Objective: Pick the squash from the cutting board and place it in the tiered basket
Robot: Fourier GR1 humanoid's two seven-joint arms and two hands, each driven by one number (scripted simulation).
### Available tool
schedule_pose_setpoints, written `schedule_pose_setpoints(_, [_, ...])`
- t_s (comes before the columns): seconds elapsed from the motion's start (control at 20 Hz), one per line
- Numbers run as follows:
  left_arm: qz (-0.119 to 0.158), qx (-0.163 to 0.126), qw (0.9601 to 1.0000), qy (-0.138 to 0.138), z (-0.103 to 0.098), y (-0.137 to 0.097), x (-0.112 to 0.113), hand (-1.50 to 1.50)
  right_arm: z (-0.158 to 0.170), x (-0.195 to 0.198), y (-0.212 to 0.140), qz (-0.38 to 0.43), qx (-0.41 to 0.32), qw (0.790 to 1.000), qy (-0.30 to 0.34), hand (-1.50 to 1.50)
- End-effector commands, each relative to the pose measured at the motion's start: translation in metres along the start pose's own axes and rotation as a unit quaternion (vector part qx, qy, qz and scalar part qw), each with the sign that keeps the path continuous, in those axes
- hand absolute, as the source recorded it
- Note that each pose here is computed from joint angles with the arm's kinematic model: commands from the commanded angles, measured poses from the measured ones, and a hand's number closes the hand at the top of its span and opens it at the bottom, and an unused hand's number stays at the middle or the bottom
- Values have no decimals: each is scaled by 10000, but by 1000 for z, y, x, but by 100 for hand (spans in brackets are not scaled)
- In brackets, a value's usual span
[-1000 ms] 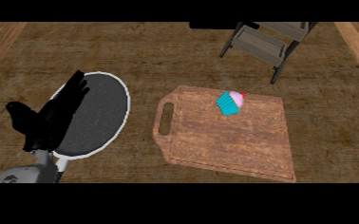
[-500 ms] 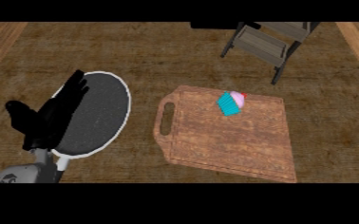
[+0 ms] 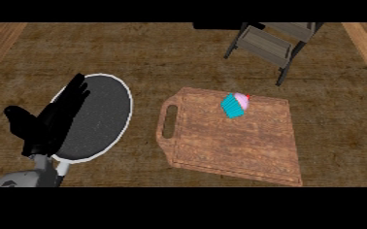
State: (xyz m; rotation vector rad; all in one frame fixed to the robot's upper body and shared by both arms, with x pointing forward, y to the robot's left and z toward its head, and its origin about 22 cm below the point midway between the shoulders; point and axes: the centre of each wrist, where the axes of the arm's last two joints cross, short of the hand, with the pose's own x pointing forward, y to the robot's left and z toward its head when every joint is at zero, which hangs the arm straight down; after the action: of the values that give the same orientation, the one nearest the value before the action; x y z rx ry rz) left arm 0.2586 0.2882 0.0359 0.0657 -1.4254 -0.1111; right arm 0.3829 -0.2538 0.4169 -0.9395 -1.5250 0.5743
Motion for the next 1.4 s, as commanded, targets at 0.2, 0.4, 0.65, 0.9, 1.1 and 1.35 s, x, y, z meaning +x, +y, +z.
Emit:
schedule_pose_setpoints(0.2, [57, -39, 10000, -26, 2, 7, 3, 0, -24, -10, 21, 280, -97, 9996, -2, 150])
schedule_pose_setpoints(0.4, [52, -20, 10000, 47, 5, 1, 7, 0, -32, -33, 43, 389, -251, 9989, 69, 150])
schedule_pose_setpoints(0.65, [55, -15, 10000, 5, 4, 9, 2, 0, -43, -28, 62, 444, -711, 9965, -36, 150])
schedule_pose_setpoints(0.9, [40, -85, 10000, -27, -15, -2, 15, 0, -53, -22, 85, -299, -999, 9945, -99, -150])
schedule_pose_setpoints(1.1, [-27, -4, 10000, -46, -4, -4, -3, 0, -58, -26, 94, -86, -921, 9956, -140, -150])
schedule_pose_setpoints(1.35, [80, -6, 10000, -31, -13, -3, 15, 0, -61, -18, 64, -635, -1140, 9914, -111, -150])
